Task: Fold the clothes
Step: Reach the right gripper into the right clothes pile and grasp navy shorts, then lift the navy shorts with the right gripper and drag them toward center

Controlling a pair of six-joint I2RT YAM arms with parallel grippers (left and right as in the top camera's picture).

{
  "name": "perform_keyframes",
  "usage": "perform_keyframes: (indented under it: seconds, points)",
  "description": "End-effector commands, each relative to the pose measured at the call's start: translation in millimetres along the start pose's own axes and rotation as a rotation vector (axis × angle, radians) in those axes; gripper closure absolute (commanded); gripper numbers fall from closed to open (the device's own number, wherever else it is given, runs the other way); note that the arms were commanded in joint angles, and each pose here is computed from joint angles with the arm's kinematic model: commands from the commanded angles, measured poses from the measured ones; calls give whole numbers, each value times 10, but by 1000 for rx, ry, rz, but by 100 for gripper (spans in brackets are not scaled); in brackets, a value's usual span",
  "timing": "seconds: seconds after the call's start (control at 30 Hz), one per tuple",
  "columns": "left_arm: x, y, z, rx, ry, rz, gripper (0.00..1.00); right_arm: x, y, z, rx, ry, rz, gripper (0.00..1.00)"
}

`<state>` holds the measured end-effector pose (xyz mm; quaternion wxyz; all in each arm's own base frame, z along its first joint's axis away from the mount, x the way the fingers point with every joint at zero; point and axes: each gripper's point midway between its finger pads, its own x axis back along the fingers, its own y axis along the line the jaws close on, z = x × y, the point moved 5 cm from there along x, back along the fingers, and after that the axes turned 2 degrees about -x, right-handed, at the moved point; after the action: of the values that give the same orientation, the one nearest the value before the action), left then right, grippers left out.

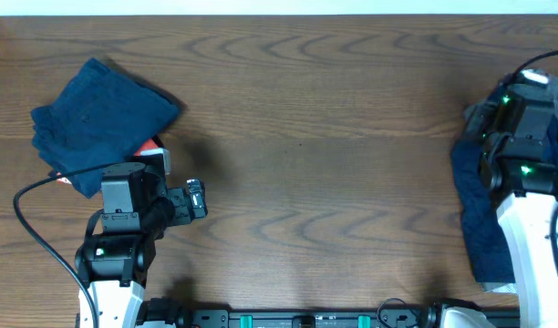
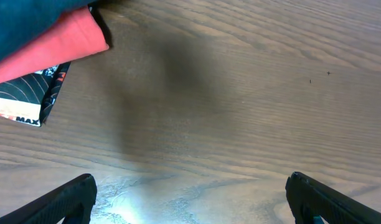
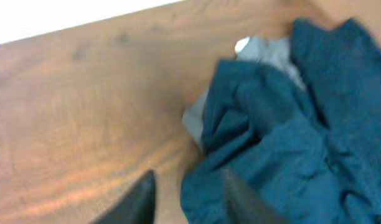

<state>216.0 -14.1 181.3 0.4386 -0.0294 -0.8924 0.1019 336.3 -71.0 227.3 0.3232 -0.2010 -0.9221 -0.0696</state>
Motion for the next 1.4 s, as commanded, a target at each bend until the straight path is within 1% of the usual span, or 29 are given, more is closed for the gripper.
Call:
perform_keyframes:
  seconds: [0.0, 0.1, 0.3, 0.5, 0.6, 0.63, 0.7, 0.73, 0.83, 0.93, 1.03, 1.17, 1.27, 1.37]
  points:
    - [44, -37, -63, 3, -19, 15, 2, -311, 20, 398, 20, 150, 1, 57]
    - [44, -36, -62, 3, -18, 15, 2, -555, 35, 628, -5, 237, 24, 55]
    - [43, -36, -62, 3, -18, 15, 2, -1031, 92, 950, -4, 319, 52, 46]
    - [43, -36, -62, 3, -18, 15, 2, -1293, 54, 1152, -56, 344, 121, 46]
    - [43, -36, -62, 3, -18, 15, 2, -1384, 51, 1250, -54, 363, 131, 49]
    - [43, -36, -62, 3, -18, 15, 2, -1405, 49, 1281, -52, 371, 134, 56]
    - [43, -36, -63, 3, -19, 15, 2, -1418, 37, 1305, -49, 376, 145, 87]
    - [43, -36, -63, 3, -19, 15, 2, -1417, 23, 1302, -52, 373, 157, 99]
    - [43, -36, -62, 3, -18, 15, 2, -1373, -8, 1232, -54, 352, 180, 99]
    - [43, -36, -62, 3, -18, 15, 2, -1256, -30, 1082, -67, 316, 178, 99]
    - [43, -36, -63, 3, -19, 15, 2, -1031, -48, 804, -90, 238, 165, 99]
    - [43, -36, -63, 3, -19, 15, 2, -616, -121, 406, -119, 105, 171, 99]
    - [43, -36, -63, 3, -19, 15, 2, -316, -107, 189, -91, 30, 111, 99]
    - [43, -36, -63, 3, -19, 15, 2, -22, 6, 21, -24, -34, -26, 99]
